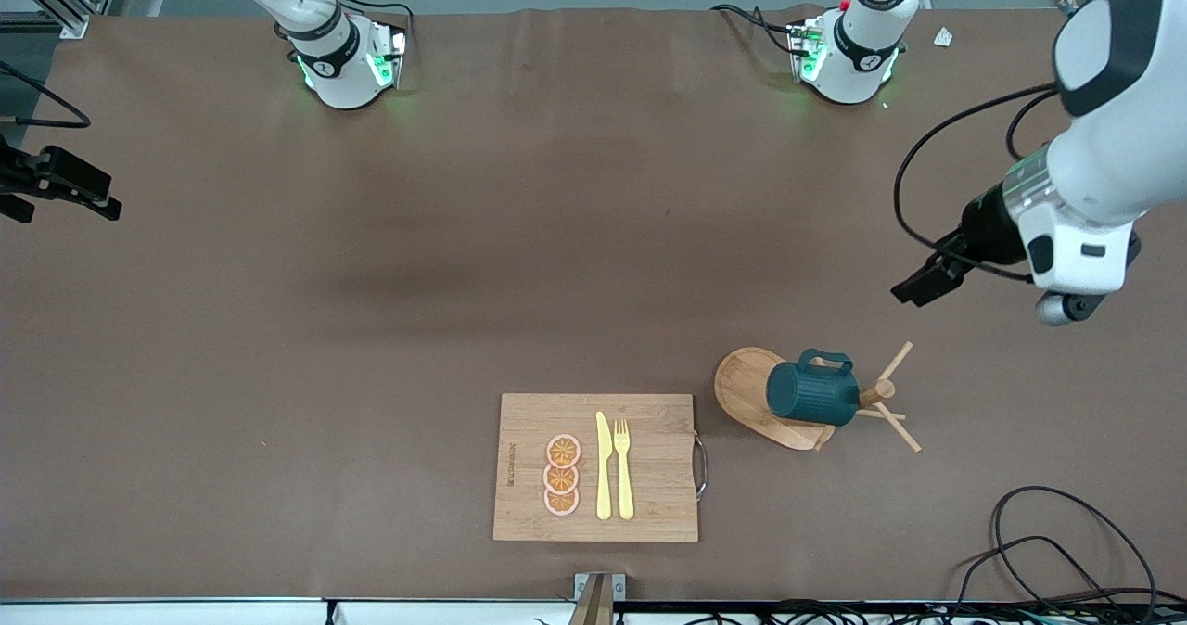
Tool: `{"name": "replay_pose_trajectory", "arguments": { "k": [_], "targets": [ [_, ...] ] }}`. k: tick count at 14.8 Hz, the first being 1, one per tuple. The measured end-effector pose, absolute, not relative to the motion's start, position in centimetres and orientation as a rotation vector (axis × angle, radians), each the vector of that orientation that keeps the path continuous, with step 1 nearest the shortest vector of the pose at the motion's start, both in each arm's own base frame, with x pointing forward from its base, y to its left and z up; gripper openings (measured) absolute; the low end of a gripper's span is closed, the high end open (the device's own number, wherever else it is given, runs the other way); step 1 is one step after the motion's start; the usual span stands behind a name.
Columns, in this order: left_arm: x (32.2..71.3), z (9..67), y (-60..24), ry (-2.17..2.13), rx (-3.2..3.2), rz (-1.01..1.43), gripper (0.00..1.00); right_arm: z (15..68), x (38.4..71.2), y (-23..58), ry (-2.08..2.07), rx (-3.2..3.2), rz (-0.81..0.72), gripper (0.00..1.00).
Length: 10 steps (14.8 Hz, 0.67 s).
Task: Transfer cup from left to right arm and place
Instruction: 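Reach the left gripper down to the teal mug on the stand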
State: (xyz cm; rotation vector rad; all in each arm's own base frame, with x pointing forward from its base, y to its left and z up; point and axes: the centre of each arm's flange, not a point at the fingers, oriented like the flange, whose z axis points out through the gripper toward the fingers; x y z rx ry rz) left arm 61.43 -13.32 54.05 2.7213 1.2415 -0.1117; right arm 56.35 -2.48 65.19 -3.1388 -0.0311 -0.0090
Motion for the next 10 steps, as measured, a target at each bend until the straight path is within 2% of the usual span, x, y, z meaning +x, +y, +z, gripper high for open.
{"name": "replay_pose_trajectory", "arguments": {
  "k": [4,10],
  "targets": [
    [63.4,49.9,-16.3,1.534,2.517,-0.161,1.00,65.2,56.4,-2.5,-0.031,-3.139,-0.010,1.00],
    [66.0,44.8,-16.6,1.611,2.373,-0.216,1.00,65.2,56.4,-2.5,-0.031,-3.139,-0.011,1.00]
  ]
}}
